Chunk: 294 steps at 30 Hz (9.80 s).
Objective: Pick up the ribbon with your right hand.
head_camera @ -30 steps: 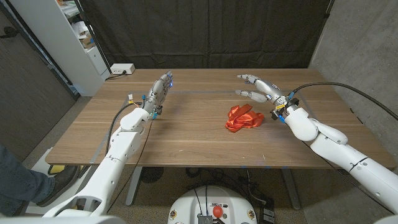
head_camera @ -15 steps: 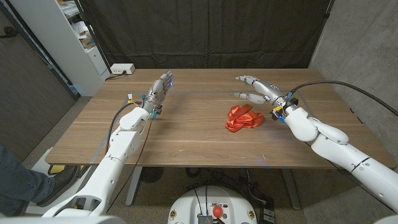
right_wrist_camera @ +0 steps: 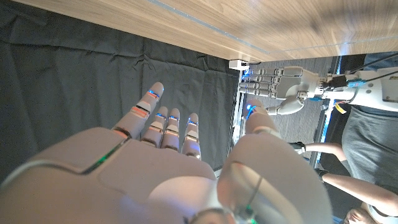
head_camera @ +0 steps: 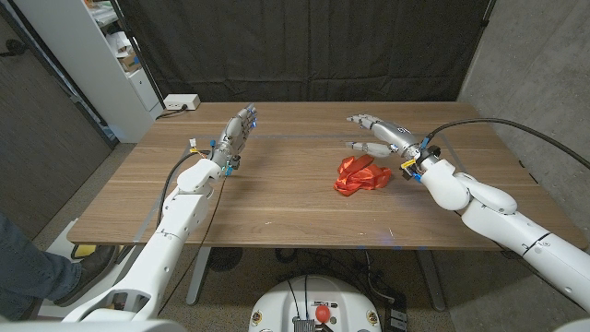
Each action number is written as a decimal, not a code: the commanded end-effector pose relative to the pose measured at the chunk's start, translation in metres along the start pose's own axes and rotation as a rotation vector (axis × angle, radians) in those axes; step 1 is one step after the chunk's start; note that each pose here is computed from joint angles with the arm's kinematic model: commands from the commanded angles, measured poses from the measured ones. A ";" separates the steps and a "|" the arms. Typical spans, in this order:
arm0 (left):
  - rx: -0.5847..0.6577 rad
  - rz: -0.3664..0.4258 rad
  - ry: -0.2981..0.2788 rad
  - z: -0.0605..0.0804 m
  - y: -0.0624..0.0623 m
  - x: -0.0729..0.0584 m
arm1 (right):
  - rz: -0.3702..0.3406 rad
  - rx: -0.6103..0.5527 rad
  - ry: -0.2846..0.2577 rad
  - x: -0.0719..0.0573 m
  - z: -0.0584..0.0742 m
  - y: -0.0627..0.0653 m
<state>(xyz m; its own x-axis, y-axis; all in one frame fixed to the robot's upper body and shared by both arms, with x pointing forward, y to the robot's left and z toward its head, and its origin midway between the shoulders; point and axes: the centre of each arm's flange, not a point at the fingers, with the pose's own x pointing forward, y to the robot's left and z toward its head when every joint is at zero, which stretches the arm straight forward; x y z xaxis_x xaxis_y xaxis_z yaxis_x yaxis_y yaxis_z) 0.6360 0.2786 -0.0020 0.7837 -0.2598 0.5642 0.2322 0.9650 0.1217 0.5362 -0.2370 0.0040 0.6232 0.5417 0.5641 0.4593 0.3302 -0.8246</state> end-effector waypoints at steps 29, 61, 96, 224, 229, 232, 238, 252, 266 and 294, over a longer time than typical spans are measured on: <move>0.003 -0.011 -0.011 0.005 -0.003 0.009 | 0.141 -0.095 0.033 0.002 0.007 0.015; 0.000 -0.003 -0.016 0.007 0.001 0.006 | 0.213 -0.124 0.039 0.005 0.019 0.029; -0.001 -0.006 -0.008 0.004 0.003 0.014 | 0.252 -0.098 0.076 0.007 0.019 0.060; 0.007 0.009 0.014 0.001 -0.012 0.000 | 0.203 -0.126 0.077 -0.006 -0.022 0.097; 0.001 0.010 0.014 0.001 -0.012 0.000 | 0.205 -0.135 0.074 -0.004 -0.022 0.096; 0.000 0.012 0.016 0.000 -0.012 0.000 | 0.201 -0.137 0.074 -0.003 -0.022 0.096; 0.000 0.015 0.021 -0.002 -0.012 0.001 | 0.194 -0.148 0.075 0.000 -0.022 0.097; -0.004 0.016 0.029 -0.004 -0.010 0.005 | 0.169 -0.148 0.074 0.006 -0.022 0.098; -0.006 0.012 0.032 -0.005 -0.011 0.009 | 0.137 -0.147 0.082 0.008 -0.023 0.090; -0.007 0.001 0.025 -0.003 -0.014 0.016 | 0.047 -0.182 0.076 0.005 -0.018 0.060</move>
<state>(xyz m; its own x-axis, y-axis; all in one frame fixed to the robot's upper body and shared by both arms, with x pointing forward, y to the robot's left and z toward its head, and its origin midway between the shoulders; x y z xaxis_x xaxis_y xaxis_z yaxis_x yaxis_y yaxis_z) 0.6458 0.2614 0.0001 0.8025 -0.2561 0.5389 0.2319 0.9661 0.1138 0.5870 -0.2263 -0.0526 0.7108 0.4956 0.4992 0.4912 0.1582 -0.8566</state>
